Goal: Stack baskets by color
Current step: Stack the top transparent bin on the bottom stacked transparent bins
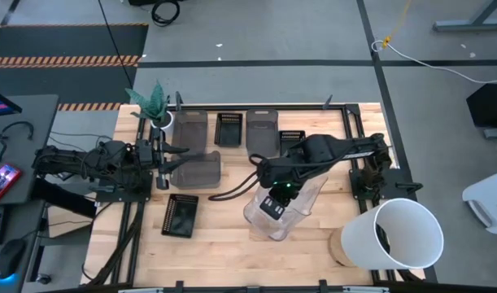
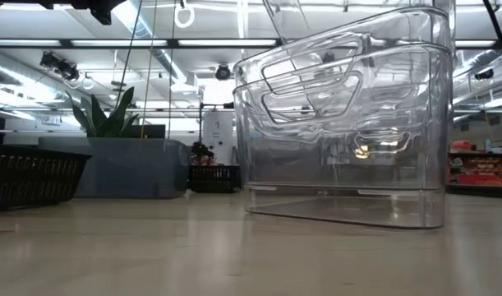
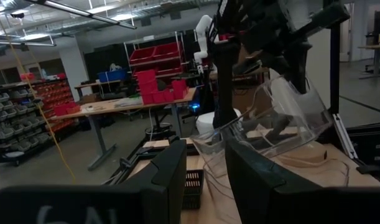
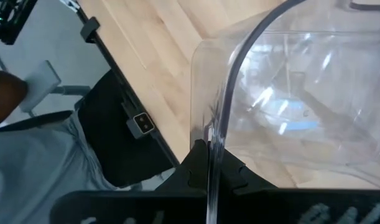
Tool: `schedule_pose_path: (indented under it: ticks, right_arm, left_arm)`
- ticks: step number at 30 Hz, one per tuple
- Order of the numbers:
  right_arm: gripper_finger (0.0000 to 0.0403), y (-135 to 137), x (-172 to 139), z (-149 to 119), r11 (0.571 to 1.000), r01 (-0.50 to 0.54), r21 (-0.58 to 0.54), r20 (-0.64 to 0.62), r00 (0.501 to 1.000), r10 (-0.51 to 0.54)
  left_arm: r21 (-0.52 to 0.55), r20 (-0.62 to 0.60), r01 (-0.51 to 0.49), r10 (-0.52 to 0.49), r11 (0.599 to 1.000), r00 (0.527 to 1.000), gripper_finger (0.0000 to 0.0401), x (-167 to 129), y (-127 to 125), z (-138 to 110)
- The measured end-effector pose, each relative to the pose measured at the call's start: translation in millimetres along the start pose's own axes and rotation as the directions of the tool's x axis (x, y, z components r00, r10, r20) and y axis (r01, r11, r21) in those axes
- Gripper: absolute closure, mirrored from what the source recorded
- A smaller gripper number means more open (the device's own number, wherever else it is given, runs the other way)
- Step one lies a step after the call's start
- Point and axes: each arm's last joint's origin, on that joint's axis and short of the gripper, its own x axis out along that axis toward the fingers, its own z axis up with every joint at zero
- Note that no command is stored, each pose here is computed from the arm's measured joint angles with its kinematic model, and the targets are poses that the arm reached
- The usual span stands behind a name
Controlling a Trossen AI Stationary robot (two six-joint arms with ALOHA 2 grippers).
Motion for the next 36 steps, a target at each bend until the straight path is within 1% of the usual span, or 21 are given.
schedule_pose_path:
  ticks: [8,13,15,19,23,28,30,33,36]
  right_arm:
    - [0.0403,1,19,8,0.998,0.056,-0.02,-0.006,0.998,-0.056]
    - [0.0403,4,41,13,0.993,0.107,-0.052,-0.024,0.994,-0.109]
    - [0.0403,5,52,15,0.99,0.121,-0.078,-0.043,0.991,-0.125]
    - [0.0399,9,70,16,0.987,0.088,-0.137,-0.136,0.985,-0.107]
    - [0.037,10,78,17,0.986,0.071,-0.151,-0.174,0.98,-0.097]
    - [0.0318,9,76,18,0.987,0.074,-0.146,-0.166,0.981,-0.098]
    - [0.0299,8,70,17,0.99,0.052,-0.134,-0.177,0.981,-0.075]
    - [0.0278,8,58,16,0.994,-0.009,-0.113,-0.207,0.978,-0.015]
    - [0.0267,6,43,14,0.995,-0.032,-0.097,-0.186,0.982,0.014]
  left_arm:
    - [0.0,-0.001,0.0,0.0,1.0,1.0,0.0282,0,0,0]
    - [0.001,-0.001,0.0,0.0,1.0,1.0,0.0282,0,0,0]
    - [0.0,-0.001,0.0,0.0,1.0,1.0,0.0282,0,0,0]
    - [-0.001,0.0,0.0,0.0,1.0,1.0,0.0282,0,0,0]
    - [-0.002,-0.001,0.0,0.0,1.0,1.0,0.0282,0,0,0]
    - [-0.002,-0.001,0.0,0.0,1.0,1.0,0.0282,0,0,0]
    - [-0.002,-0.001,0.0,0.0,1.0,1.0,0.0282,0,0,0]
    - [-0.002,0.0,0.0,0.0,1.0,1.0,0.0282,0,0,0]
    - [-0.002,-0.001,0.0,0.0,1.0,1.0,0.0282,0,0,0]
